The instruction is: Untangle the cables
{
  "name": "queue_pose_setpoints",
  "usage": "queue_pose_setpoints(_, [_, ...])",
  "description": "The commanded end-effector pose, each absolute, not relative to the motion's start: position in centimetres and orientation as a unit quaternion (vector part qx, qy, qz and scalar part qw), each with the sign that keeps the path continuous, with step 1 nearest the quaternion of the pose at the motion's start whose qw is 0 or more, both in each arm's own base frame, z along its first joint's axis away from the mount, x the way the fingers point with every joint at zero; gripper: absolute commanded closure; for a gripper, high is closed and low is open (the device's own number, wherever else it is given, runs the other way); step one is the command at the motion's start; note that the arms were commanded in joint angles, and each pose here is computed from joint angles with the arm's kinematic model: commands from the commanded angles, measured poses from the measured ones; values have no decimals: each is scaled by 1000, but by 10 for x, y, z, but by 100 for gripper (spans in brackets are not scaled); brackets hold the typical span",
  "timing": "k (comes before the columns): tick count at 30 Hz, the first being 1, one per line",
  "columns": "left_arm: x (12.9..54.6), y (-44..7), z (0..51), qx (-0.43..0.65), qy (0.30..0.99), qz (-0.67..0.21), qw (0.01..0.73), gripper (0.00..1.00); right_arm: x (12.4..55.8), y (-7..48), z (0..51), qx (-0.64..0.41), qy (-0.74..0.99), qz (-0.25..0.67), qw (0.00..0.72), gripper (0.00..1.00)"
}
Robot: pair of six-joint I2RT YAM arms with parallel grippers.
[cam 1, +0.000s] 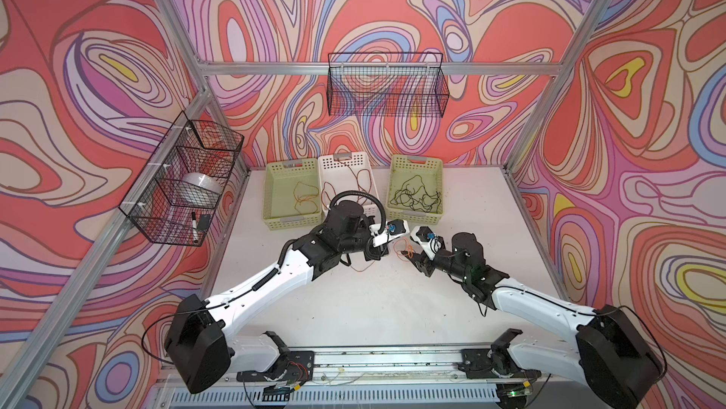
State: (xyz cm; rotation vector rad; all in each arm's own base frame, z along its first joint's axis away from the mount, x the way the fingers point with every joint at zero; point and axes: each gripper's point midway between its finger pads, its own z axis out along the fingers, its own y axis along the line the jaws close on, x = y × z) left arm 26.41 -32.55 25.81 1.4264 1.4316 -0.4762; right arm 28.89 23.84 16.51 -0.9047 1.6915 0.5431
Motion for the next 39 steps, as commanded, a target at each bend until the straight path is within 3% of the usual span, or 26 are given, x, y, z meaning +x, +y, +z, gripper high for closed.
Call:
queue_pose_setpoints(1, [257, -326, 272, 600, 580, -201, 512, 100, 293, 249, 187, -350, 688, 275, 574, 47])
queue_pose_setpoints(6, [260, -325, 281, 595, 580, -197, 521, 100, 286, 256, 196, -325, 665, 334, 584, 58])
queue_pose_setpoints(9, [261, -325, 286, 591, 579, -195, 526, 100, 286, 256, 192, -314, 670, 344, 579, 72])
queue_pose_setpoints(13, [266, -323, 298, 578, 584, -188, 539, 100, 296, 248, 182, -286, 700, 321, 570, 99])
queue_pose_setpoints(14, [268, -322, 304, 572, 585, -184, 544, 100, 299, 245, 177, -278, 711, 312, 566, 100])
queue_pose_setpoints(22, [302, -289, 373, 484, 602, -136, 621, 100, 320, 214, 135, -189, 785, 246, 536, 100])
queue_pose_setpoints(28, [325, -249, 441, 395, 600, -119, 686, 100, 320, 217, 109, -185, 810, 251, 497, 100])
queue_pose_setpoints(34, [339, -234, 476, 367, 607, -89, 699, 100, 321, 244, 110, -216, 807, 300, 461, 100])
queue_pose_setpoints(35, [345, -228, 479, 358, 614, -76, 700, 100, 321, 249, 115, -224, 801, 308, 462, 97])
queue_pose_setpoints(37, [361, -209, 487, 329, 632, -50, 700, 100, 323, 255, 128, -233, 791, 321, 467, 73])
queue_pose_setpoints(39, [376, -188, 497, 301, 645, -26, 702, 100, 326, 259, 140, -237, 783, 326, 474, 58])
